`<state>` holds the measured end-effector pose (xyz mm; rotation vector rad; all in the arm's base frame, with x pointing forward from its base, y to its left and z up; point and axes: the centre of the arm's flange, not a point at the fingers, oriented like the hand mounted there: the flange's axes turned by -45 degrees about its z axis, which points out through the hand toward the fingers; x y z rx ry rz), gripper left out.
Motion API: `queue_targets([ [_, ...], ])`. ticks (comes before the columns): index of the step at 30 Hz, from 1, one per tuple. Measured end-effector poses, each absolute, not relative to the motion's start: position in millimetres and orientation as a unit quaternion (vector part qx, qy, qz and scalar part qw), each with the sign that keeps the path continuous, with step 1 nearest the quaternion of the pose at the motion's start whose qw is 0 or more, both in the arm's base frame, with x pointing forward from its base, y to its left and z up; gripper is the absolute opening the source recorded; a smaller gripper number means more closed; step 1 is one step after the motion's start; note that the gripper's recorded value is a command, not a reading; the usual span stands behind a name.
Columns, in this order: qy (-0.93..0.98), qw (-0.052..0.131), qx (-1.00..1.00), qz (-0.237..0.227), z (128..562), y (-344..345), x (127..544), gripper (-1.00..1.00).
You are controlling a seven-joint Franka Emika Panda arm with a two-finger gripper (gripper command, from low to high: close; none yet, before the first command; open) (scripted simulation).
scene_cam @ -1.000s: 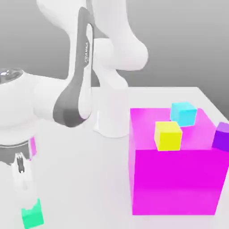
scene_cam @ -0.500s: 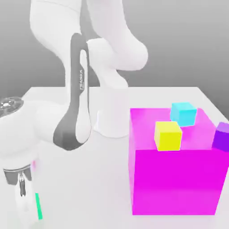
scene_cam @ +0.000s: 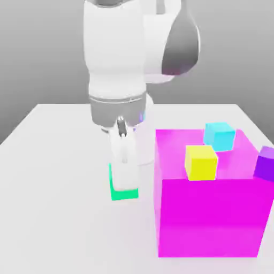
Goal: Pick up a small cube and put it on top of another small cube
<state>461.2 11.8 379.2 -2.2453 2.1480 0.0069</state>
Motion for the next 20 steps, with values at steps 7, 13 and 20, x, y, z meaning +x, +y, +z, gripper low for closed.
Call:
queue_targets([
  [7, 0.743, 0.011, -0.670, 0.004, 437, 114, 400, -1.00],
  [13, 0.779, 0.002, -0.626, 0.000, 459, 182, 332, -1.00],
  [20, 0.783, 0.000, -0.622, -0.001, 410, 188, 325, 1.00],
])
